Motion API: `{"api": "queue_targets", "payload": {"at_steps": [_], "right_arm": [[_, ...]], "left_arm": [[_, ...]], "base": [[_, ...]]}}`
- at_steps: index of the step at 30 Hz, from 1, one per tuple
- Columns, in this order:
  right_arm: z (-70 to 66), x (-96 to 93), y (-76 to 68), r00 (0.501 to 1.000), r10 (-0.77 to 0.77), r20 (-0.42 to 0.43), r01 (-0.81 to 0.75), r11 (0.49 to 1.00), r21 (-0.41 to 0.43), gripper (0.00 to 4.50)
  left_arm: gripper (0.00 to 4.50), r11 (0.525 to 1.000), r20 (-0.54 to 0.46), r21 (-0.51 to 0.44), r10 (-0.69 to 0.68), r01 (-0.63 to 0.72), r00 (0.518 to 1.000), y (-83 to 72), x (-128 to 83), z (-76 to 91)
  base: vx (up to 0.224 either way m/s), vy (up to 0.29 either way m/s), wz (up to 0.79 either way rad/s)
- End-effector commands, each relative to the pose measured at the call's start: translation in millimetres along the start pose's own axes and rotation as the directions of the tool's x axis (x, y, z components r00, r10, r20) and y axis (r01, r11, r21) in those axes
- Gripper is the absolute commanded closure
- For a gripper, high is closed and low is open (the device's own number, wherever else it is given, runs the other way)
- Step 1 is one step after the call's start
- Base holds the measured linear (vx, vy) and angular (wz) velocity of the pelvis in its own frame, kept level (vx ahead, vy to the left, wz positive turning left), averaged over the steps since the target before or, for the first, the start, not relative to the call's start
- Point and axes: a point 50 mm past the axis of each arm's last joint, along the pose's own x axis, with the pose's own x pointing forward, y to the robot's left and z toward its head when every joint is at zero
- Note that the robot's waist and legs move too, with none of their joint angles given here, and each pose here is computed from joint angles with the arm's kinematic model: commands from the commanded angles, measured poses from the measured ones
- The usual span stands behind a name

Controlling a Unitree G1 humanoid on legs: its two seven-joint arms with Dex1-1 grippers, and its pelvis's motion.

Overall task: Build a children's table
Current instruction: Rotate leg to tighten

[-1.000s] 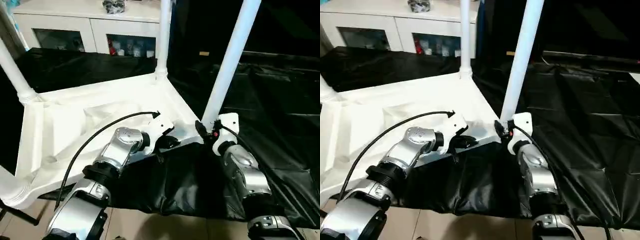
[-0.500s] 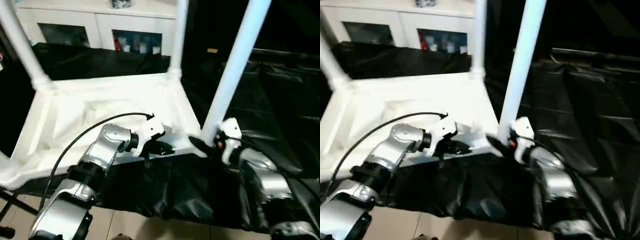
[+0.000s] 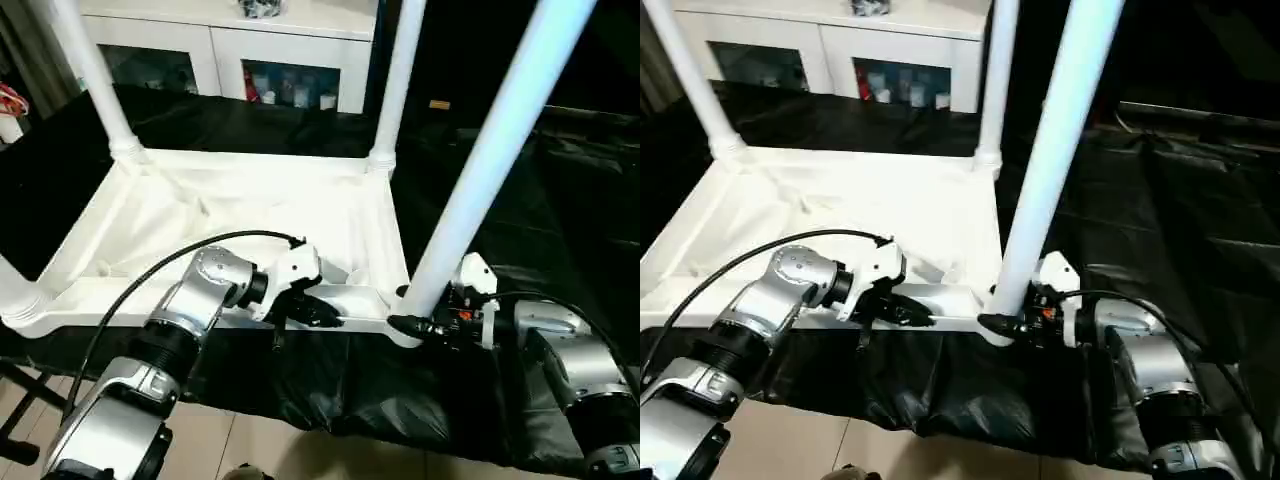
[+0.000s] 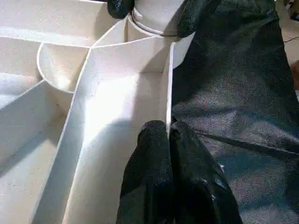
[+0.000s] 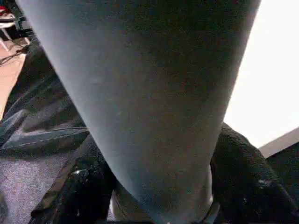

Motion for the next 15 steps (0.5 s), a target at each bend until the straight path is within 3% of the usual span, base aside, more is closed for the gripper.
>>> {"api": "queue_targets", "payload": {"at_steps": [1,9,10,11,12,15], "right_arm": [[-7.9,16.6,19.1,0.983,0.181,-0.033,-0.18,0.983,0.025,2.02],[-15.2,21.6,23.9,0.989,0.148,0.005,-0.148,0.986,0.07,2.03],[-17.1,27.9,22.3,0.998,0.052,0.038,-0.055,0.995,0.082,2.03],[-17.1,27.9,22.3,0.998,0.052,0.038,-0.055,0.995,0.082,2.03],[-20.1,35.6,18.4,0.995,-0.083,0.058,0.076,0.992,0.104,2.03],[-22.0,43.1,16.1,0.979,-0.187,0.076,0.175,0.974,0.142,2.03]], "left_arm": [[4.5,0.998,0.044,0.04,0.042,-0.044,0.998,8.2,-4.2,15.8],[4.5,0.994,0.063,0.022,0.107,-0.108,0.992,11.1,3.9,17.3],[4.5,0.984,0.066,0.014,0.175,-0.177,0.982,15.2,9.8,19.8],[4.5,0.984,0.066,0.014,0.175,-0.177,0.982,15.2,9.8,19.8],[4.5,0.974,0.077,-0.005,0.228,-0.228,0.971,17.9,17.4,23.6],[4.5,0.965,0.087,-0.022,0.263,-0.262,0.961,19.3,25.4,27.9]], "base": [[0.0,0.0,0.0],[0.0,0.0,0.0],[0.0,0.0,0.0],[0.0,0.0,0.0],[0.0,0.0,0.0],[0.0,0.0,0.0]]}}
